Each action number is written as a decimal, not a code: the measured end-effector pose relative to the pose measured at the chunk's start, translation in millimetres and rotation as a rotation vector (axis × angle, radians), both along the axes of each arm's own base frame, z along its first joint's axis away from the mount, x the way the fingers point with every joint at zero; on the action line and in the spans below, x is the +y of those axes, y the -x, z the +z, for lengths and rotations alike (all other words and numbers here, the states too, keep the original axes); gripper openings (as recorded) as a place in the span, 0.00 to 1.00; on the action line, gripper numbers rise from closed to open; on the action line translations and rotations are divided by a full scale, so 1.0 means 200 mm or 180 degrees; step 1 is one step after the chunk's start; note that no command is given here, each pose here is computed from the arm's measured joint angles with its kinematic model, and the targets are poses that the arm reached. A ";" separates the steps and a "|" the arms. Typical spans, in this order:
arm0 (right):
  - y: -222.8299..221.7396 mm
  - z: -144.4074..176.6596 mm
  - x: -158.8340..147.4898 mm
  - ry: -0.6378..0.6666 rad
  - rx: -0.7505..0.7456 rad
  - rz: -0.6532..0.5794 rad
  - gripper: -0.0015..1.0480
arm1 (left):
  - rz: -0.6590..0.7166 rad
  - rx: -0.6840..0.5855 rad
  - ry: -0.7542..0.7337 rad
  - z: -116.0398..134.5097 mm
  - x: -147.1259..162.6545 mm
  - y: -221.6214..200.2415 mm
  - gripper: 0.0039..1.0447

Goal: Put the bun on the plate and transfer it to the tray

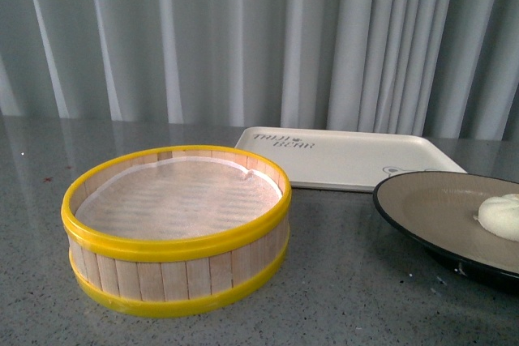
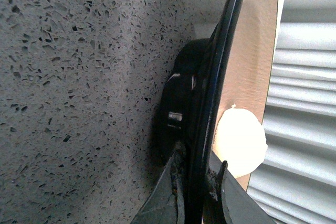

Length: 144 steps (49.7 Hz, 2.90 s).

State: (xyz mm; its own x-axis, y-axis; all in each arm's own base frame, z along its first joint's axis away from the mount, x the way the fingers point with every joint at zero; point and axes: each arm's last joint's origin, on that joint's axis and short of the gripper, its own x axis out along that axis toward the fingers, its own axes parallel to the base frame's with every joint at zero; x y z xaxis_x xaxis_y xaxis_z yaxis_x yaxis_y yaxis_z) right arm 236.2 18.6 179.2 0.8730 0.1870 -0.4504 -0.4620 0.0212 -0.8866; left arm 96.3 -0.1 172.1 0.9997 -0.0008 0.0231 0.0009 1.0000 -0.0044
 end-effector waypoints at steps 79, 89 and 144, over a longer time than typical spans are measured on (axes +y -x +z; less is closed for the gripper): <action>-1.03 0.15 -0.21 0.0097 -0.0260 0.0370 0.03 | 0.0000 0.0000 -0.0001 0.00 0.00 0.00 0.94; -1.12 0.08 -0.12 0.0070 -0.0204 0.0501 0.03 | 0.0000 0.0000 0.0000 0.00 0.00 0.00 0.94; -0.47 0.51 0.23 -0.2259 -0.0214 -0.0311 0.92 | 0.0000 0.0000 0.0000 0.00 0.00 0.00 0.94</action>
State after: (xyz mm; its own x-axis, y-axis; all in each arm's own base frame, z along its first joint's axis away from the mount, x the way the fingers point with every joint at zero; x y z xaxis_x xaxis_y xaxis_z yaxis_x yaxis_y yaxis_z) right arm 329.4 65.4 281.8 0.9223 0.3342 -0.1939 -0.3733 0.6414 -0.6702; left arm 96.3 -0.1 172.1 0.9997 -0.0008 0.0231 0.0009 1.0000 -0.0044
